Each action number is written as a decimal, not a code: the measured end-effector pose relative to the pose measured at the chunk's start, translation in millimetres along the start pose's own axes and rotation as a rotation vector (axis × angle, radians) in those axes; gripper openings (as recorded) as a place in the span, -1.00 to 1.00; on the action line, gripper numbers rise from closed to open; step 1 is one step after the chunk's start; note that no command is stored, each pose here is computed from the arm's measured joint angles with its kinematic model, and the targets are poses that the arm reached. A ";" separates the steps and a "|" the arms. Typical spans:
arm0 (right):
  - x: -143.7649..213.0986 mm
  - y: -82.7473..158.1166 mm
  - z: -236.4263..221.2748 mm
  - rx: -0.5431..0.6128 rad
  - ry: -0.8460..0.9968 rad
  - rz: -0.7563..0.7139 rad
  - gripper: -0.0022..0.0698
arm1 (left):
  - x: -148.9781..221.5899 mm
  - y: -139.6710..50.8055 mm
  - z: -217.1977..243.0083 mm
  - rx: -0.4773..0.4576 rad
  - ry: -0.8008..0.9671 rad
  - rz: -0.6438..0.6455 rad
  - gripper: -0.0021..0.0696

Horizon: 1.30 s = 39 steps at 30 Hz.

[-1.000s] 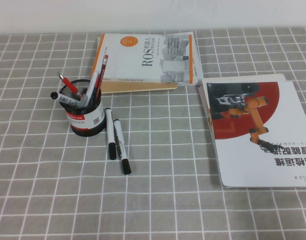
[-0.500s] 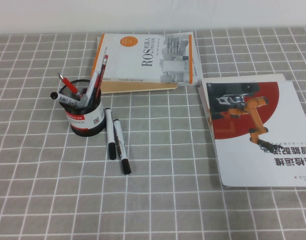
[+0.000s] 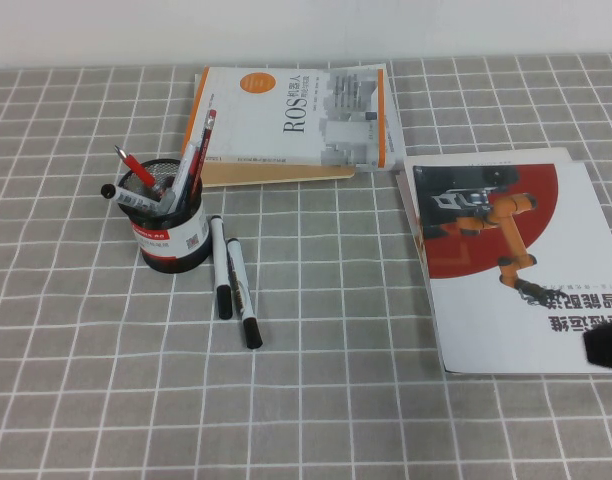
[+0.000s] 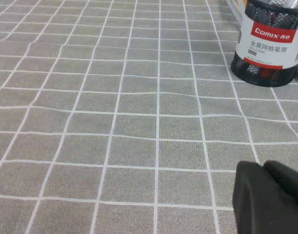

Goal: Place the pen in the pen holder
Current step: Pick up the pen on the table

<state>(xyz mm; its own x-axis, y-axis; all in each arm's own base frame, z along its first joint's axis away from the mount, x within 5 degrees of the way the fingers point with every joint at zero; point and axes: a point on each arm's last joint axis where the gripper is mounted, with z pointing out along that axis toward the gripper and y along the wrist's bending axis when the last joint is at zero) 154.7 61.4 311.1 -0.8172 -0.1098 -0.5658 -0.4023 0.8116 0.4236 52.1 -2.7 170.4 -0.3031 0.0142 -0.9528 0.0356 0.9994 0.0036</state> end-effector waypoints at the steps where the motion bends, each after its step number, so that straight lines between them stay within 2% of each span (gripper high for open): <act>1: -2.3 1.9 3.2 0.008 0.030 -0.015 -0.97 | 0.0 0.0 0.0 0.000 0.000 0.000 -0.95; 5: -6.7 9.7 14.7 0.041 0.125 -0.061 -0.97 | 0.0 0.0 0.0 0.000 0.000 0.000 -0.95; 7: -11.1 19.4 30.2 0.119 0.230 -0.119 -0.97 | 0.0 0.0 0.0 0.000 0.000 0.000 -0.95; 13: -30.7 44.2 67.4 0.280 0.366 -0.245 -0.97 | 0.0 0.0 0.0 0.000 0.000 0.000 -0.95; 18: -65.1 68.3 105.4 0.383 0.468 -0.373 -0.97 | 0.0 0.0 0.0 0.000 0.000 0.000 -0.95; 21: -92.8 77.5 135.3 0.423 0.464 -0.418 -0.97 | 0.0 0.0 0.0 0.000 0.000 0.000 -0.95; 28: -140.3 89.0 208.7 0.420 0.427 -0.439 -0.97 | 0.0 0.0 0.0 0.000 0.000 0.000 -0.95; 34: -156.0 95.9 258.8 0.342 0.422 -0.443 -0.97 | 0.0 0.0 0.0 0.000 0.000 0.000 -0.95; 39: -165.2 115.1 280.9 0.268 0.373 -0.453 -0.97 | 0.0 0.0 0.0 0.000 0.000 0.000 -0.95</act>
<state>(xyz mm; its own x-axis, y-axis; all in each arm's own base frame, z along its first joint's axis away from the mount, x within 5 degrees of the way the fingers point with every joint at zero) 359.3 334.1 254.5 -0.6983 -0.6285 -0.3426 -0.6638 0.7476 -0.0184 52.1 -2.7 170.4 -0.3031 0.0142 -0.9528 0.0356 0.9994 0.0036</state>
